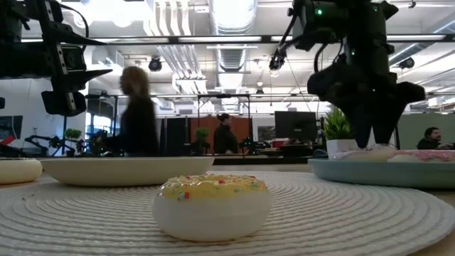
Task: Pick & Place donuts
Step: Put the big violet donut on the blue plate, then put the big black donut on the blue plate
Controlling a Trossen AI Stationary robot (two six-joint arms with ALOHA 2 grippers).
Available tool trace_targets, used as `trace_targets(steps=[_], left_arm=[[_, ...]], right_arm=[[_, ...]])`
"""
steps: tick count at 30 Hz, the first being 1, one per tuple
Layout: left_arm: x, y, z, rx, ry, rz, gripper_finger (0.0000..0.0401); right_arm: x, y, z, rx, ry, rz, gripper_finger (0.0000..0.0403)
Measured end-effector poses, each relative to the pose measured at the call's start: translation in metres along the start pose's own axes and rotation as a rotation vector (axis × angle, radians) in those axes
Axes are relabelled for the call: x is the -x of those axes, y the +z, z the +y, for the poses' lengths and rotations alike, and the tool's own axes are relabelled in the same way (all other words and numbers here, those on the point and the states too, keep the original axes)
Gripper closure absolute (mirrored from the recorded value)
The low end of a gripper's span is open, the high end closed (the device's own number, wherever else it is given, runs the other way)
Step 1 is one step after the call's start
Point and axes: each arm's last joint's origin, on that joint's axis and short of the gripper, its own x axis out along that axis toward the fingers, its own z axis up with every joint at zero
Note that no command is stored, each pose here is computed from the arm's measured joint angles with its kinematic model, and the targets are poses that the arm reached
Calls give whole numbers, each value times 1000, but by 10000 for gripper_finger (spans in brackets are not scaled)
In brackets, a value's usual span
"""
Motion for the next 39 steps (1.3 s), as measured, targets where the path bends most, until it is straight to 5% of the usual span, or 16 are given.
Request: trace_targets(steps=[11, 19, 26, 39], left_arm=[[0, 0, 0, 0, 0, 0, 233], [0, 0, 0, -2, 0, 0, 233], [0, 0, 0, -29, 10, -17, 235], [25, 16, -38, -277, 630, 381, 283]], right_arm=[[31, 1, 6, 157, -59, -4, 157], [65, -2, 62, 586, 283, -175, 162], [60, 43, 89, 424, 266, -258, 179], [71, 55, 70, 474, 132, -232, 177]])
